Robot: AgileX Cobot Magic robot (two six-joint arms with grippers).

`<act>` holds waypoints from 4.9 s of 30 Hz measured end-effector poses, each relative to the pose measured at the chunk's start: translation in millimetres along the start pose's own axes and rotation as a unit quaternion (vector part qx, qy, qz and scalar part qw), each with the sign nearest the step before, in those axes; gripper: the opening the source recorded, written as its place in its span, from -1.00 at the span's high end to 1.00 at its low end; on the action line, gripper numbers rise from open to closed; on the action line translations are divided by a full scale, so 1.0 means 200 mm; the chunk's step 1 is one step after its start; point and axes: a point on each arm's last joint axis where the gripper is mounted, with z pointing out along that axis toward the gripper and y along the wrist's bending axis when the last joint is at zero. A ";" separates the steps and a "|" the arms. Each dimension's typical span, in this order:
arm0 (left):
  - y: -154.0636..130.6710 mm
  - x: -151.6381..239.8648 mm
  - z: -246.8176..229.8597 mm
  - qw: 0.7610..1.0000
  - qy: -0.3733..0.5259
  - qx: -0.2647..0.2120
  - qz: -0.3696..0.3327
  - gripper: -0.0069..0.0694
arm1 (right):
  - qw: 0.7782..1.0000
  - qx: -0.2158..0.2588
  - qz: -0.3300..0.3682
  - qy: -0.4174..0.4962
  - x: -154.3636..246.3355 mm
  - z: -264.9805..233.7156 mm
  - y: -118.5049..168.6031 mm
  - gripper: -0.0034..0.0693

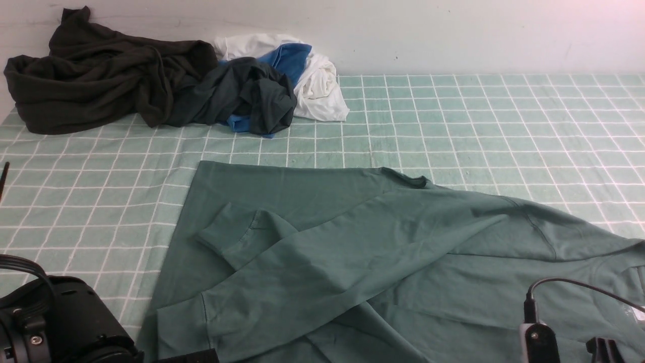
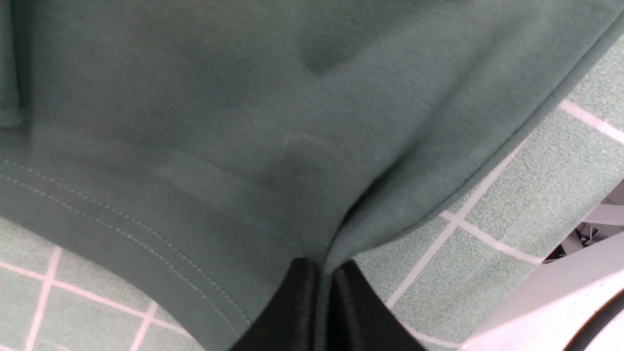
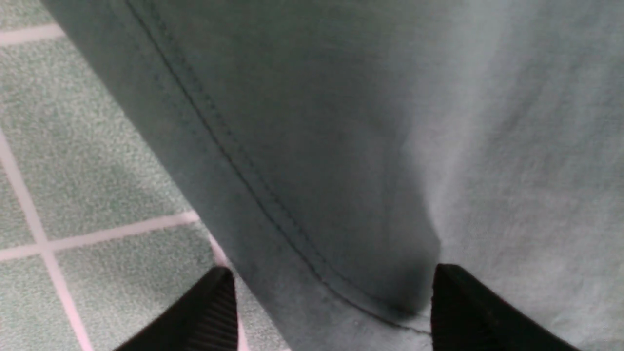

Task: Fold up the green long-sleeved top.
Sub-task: Use both arms simultaneously to clamp the lower edge of the clothing fabric, then use both arms to drag the lower edge of the fabric forward and fold it over the upper edge, then use the right arm to clamp the right edge of the fabric, then use the right arm to drag the right edge of the fabric to the left and folds it over the left edge

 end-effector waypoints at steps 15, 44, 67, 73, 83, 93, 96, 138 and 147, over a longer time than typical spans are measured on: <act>0.08 -0.09 -0.13 0.997 -0.048 -0.031 -0.054 0.80 | 1.000 0.008 0.001 0.011 -0.06 -0.13 -0.11 0.87; 1.50 -0.58 -0.27 0.951 -0.146 -0.183 -0.201 0.74 | 0.949 0.083 0.295 -0.076 -0.17 -0.01 -1.51 0.74; 1.56 -0.59 -0.24 0.909 -0.138 -0.165 -0.356 0.27 | 0.874 -0.016 0.470 -0.120 -0.64 0.14 -1.41 -0.30; 1.50 -0.60 -0.27 0.922 -0.107 -0.146 -0.342 0.75 | 0.828 0.044 0.518 -0.209 -0.73 0.33 -1.50 -0.30; 1.46 -0.61 -0.27 0.930 -0.104 -0.103 -0.337 0.83 | 0.760 0.102 0.608 -0.207 -0.36 0.08 -1.73 -0.31; 1.29 -0.57 -0.07 0.948 -0.037 0.011 -0.316 0.83 | 0.760 0.116 0.636 -0.070 0.16 -0.30 -1.50 -0.31; 1.24 -0.53 0.01 0.948 -0.014 0.025 -0.316 0.83 | 0.742 0.110 0.659 -0.050 0.31 -0.31 -1.37 -0.31; 1.01 -0.29 -0.60 0.934 -0.162 -0.058 -0.314 0.83 | 0.717 0.206 0.650 -0.147 0.39 -0.74 -1.15 0.82; 0.69 0.02 -1.07 0.902 -0.275 -0.123 -0.310 0.83 | 0.804 0.131 0.462 -0.352 -0.45 -1.04 -1.05 0.82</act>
